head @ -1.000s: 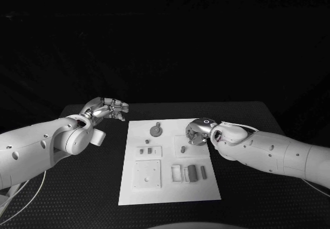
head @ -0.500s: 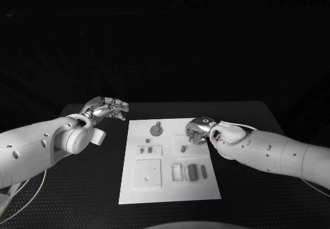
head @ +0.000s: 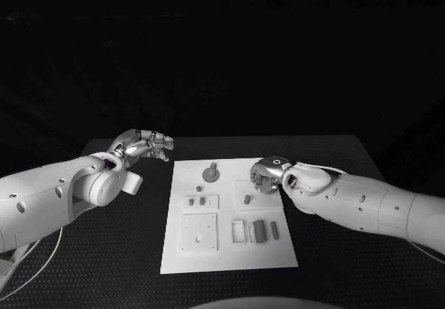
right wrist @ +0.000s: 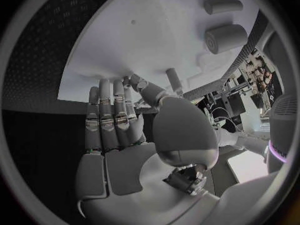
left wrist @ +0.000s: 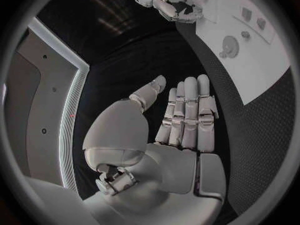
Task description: Assemble the parts on the task board
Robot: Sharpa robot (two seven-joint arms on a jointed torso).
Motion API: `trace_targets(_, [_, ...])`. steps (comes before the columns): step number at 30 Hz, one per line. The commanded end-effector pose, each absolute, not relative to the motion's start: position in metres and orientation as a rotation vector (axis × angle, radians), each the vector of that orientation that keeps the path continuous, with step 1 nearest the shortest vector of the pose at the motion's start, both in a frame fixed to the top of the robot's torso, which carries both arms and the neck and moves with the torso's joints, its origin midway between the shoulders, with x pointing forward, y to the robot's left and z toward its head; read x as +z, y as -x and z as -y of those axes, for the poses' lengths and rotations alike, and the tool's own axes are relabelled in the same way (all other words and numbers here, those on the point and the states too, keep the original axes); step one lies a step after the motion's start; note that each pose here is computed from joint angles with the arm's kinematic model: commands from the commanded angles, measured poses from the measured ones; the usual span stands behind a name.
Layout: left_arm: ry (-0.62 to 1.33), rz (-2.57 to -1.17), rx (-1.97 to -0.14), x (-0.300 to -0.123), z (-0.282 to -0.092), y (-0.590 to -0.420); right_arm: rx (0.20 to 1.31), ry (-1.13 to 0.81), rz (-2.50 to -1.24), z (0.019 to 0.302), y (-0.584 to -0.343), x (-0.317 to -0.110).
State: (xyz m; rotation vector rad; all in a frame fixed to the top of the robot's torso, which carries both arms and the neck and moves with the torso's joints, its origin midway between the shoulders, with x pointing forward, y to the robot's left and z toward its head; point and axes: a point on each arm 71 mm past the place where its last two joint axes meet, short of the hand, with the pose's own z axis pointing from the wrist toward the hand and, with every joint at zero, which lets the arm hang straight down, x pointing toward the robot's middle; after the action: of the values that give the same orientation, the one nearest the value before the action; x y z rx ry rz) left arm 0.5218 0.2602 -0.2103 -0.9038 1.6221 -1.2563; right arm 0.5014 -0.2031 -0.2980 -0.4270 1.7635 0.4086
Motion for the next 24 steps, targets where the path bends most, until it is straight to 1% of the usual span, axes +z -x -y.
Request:
trace_targets(1, [0.906, -1.625, -1.273, -0.2098, -0.2584, -0.5214, 0.345, 0.469, -1.860, 0.2101, -0.4951, -0.3149])
trace_targets(12, [0.907, -1.626, -1.272, -0.2099, -0.2587, -0.5212, 0.319, 0.483, -1.846, 0.2112, -0.4949, -0.3150])
trace_targets(24, [0.907, -1.626, -1.272, -0.2097, -0.2583, -0.5209, 0.327, 0.485, -1.808, 0.2087, -0.4939, -0.3133])
